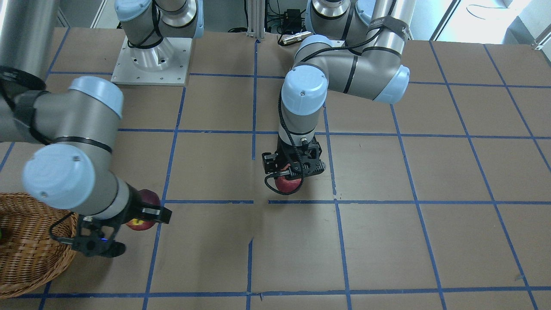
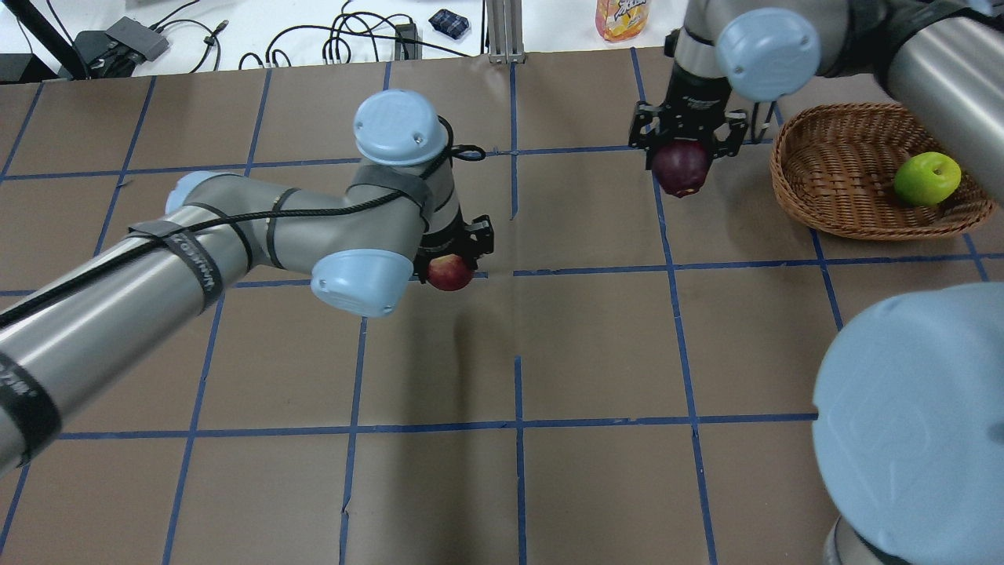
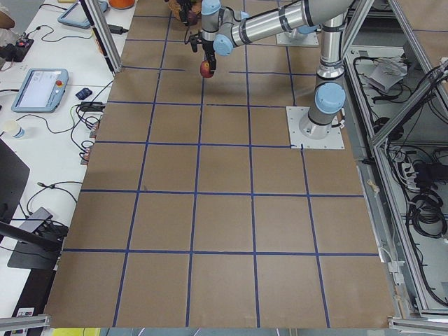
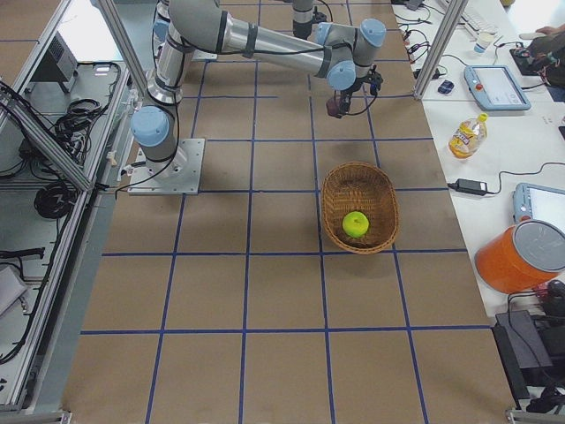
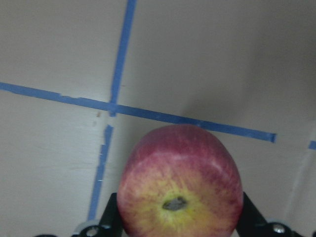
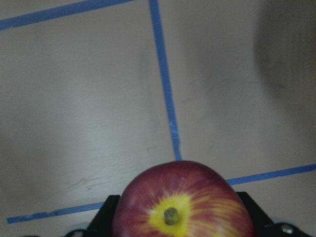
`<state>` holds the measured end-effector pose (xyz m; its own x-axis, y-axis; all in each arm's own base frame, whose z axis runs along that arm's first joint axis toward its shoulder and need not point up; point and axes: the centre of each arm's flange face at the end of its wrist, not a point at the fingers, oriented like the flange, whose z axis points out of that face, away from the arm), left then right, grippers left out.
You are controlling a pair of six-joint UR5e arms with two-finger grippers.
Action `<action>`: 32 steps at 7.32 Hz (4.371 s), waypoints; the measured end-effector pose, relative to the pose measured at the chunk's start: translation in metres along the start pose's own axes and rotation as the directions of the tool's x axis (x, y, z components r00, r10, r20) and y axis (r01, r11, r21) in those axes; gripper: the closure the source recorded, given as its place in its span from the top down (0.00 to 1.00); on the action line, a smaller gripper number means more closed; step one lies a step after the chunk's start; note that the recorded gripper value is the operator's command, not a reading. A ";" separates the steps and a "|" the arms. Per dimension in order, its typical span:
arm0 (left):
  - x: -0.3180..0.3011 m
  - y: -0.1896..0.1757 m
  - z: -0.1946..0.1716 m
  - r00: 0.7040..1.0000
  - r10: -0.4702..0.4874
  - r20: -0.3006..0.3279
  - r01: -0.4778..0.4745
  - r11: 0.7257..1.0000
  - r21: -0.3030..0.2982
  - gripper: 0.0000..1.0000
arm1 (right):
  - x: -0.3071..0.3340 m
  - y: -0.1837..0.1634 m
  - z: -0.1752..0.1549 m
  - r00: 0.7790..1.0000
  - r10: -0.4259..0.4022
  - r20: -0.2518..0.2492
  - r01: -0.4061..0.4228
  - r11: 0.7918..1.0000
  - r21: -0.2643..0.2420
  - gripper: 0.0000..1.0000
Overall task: Put all apples into basket
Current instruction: 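Carry red apple to center while right places dark red apple in basket, then release the red apple and raise the left gripper away, then lower the right gripper onto the red apple and grasp it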
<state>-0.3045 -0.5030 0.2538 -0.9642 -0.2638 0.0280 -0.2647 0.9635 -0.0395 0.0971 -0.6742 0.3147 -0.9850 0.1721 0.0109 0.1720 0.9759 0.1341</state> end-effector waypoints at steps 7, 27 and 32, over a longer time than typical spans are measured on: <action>0.054 0.002 0.022 0.989 -0.054 -0.138 0.058 0.998 0.028 1.00 | 0.259 -0.073 0.057 0.983 -0.138 -0.120 0.140 0.990 0.008 0.23; -0.151 -0.032 -0.269 0.955 0.295 -0.006 -0.295 0.955 -0.043 1.00 | -0.172 0.083 0.022 0.998 0.061 0.030 -0.058 0.995 -0.075 1.00; -0.155 -0.028 -0.264 0.961 0.275 -0.008 -0.275 0.960 -0.061 1.00 | -0.240 0.099 0.084 0.993 0.112 0.037 -0.107 0.988 -0.112 1.00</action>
<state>-0.1438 -0.4769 0.5144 -0.9996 0.0116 0.0239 0.0120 0.9998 0.0156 0.3516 -0.6072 0.2421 -0.9584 0.2852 -0.0103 0.2743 0.9307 0.2418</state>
